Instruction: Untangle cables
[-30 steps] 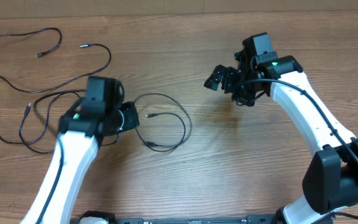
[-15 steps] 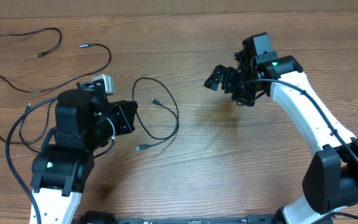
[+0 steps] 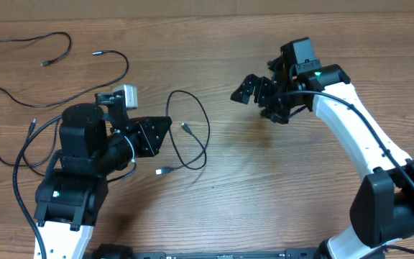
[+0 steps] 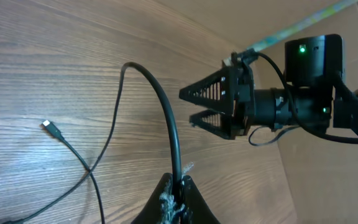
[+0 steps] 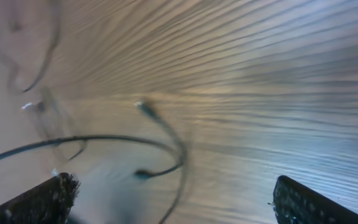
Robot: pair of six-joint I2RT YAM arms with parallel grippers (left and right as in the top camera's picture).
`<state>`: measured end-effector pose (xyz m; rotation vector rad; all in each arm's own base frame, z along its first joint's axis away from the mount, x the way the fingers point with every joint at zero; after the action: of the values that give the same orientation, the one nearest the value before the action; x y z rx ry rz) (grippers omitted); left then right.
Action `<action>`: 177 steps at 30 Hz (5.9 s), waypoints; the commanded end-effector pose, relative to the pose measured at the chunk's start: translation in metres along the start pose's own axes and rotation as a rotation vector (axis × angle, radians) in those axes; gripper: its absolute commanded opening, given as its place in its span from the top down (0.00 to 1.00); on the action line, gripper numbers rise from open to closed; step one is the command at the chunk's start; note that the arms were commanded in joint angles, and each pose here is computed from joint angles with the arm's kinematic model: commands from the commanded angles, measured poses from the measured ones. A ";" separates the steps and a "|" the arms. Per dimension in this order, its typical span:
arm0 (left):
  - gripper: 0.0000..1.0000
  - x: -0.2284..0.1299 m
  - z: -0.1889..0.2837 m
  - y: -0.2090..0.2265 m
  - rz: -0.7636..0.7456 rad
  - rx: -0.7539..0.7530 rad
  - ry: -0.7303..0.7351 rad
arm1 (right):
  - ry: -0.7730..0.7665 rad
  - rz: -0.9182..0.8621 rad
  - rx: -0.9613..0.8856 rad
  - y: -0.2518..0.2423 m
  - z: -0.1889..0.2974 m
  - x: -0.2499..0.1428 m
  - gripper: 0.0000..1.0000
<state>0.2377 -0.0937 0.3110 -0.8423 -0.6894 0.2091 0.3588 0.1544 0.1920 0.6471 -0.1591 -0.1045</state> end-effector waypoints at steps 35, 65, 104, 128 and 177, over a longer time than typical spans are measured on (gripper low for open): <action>0.96 0.008 -0.018 0.016 0.564 0.061 0.033 | 0.234 0.865 0.791 0.160 -0.011 -0.104 0.47; 0.39 0.008 -0.018 0.018 0.564 0.074 0.029 | 0.267 0.776 0.771 0.161 -0.012 -0.105 0.96; 0.96 0.023 0.053 -0.016 0.018 0.274 -0.060 | 0.086 0.572 0.413 0.088 -0.006 -0.038 0.00; 0.96 0.056 0.178 -0.036 0.101 0.726 -0.517 | -0.147 0.369 -0.215 -0.023 0.020 0.027 0.00; 0.95 0.064 0.265 0.191 1.305 1.283 -0.824 | -0.148 0.369 -0.215 -0.023 0.020 0.027 0.00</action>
<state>0.1365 0.2057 0.3486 0.2060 -0.5581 1.9040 0.3789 0.1208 0.1845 0.3880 -0.3635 0.1782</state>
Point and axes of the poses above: each gripper's point midway between its finger pads, its own z axis back along the fingers, its own y axis along the line the jaws close on, x = y × z, the point moved 6 cm from there along z, back along the fingers, and after that the axes turned 6 degrees about z, right-handed, at the moved point
